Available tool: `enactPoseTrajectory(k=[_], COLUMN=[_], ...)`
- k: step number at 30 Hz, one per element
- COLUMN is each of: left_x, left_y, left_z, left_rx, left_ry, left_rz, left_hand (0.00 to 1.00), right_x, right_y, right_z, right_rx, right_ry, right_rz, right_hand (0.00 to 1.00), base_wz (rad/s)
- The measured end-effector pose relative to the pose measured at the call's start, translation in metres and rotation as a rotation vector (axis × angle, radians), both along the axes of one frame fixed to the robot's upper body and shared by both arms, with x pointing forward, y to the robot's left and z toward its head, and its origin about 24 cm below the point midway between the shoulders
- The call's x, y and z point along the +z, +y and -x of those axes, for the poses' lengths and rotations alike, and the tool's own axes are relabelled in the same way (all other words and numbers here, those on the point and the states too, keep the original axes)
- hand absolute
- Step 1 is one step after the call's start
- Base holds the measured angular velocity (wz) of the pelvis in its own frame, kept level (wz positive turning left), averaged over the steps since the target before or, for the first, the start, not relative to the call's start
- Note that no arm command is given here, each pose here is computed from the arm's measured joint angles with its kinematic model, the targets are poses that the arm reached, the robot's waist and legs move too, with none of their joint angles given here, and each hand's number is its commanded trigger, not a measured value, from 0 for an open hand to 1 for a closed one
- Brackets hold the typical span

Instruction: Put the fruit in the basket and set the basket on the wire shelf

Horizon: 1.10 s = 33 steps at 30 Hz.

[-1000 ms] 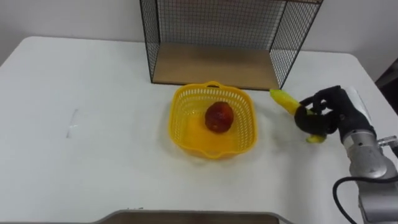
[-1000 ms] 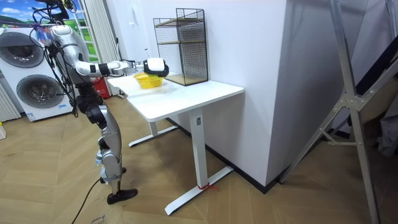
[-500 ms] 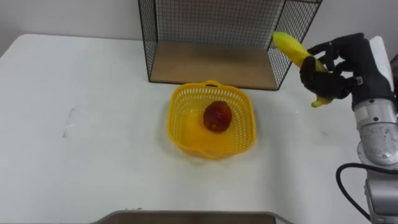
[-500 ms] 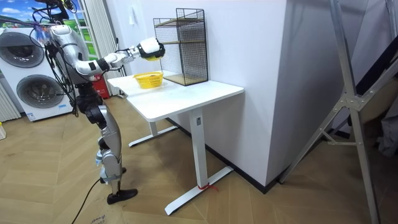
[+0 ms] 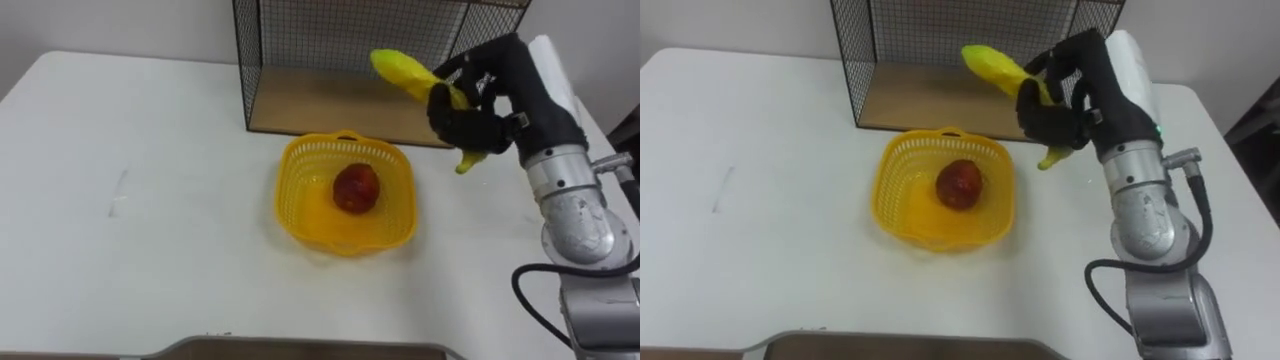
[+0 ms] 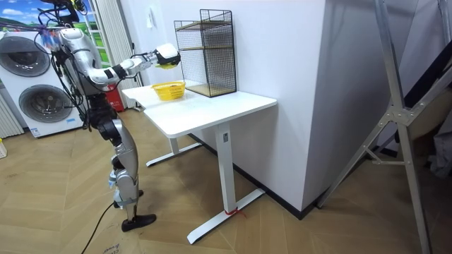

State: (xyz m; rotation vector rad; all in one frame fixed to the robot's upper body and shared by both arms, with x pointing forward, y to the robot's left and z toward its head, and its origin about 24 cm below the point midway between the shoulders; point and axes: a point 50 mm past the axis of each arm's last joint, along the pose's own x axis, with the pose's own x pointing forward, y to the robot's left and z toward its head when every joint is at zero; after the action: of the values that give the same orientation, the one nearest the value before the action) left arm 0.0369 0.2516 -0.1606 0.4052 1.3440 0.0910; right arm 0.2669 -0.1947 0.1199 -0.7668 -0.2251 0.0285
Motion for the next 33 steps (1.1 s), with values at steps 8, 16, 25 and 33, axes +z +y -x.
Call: enactPoseTrajectory(k=[8, 16, 25, 33], left_x=[0.000, 0.001, 0.001, 0.002], left_y=[-0.002, -0.002, -0.001, 0.000], left_z=[-0.011, -0.017, -0.020, -0.020], left_rx=[-0.042, -0.046, -0.047, -0.049], left_ry=[-0.008, -0.022, -0.030, -0.018], left_rz=[-0.005, -0.007, -0.007, 0.003], left_hand=[0.00, 0.00, 0.00, 0.00], right_x=[-0.012, -0.021, -0.024, -0.033], right_y=[0.018, 0.027, 0.027, 0.027], right_z=[0.000, 0.000, 0.000, 0.002], right_rx=[0.095, 0.142, 0.135, 0.144], right_ry=[0.096, 0.189, 0.205, 0.268], right_rz=[0.024, 0.099, 0.124, 0.114], right_hand=[0.11, 0.00, 0.00, 0.00], base_wz=[0.00, 0.00, 0.00, 0.00])
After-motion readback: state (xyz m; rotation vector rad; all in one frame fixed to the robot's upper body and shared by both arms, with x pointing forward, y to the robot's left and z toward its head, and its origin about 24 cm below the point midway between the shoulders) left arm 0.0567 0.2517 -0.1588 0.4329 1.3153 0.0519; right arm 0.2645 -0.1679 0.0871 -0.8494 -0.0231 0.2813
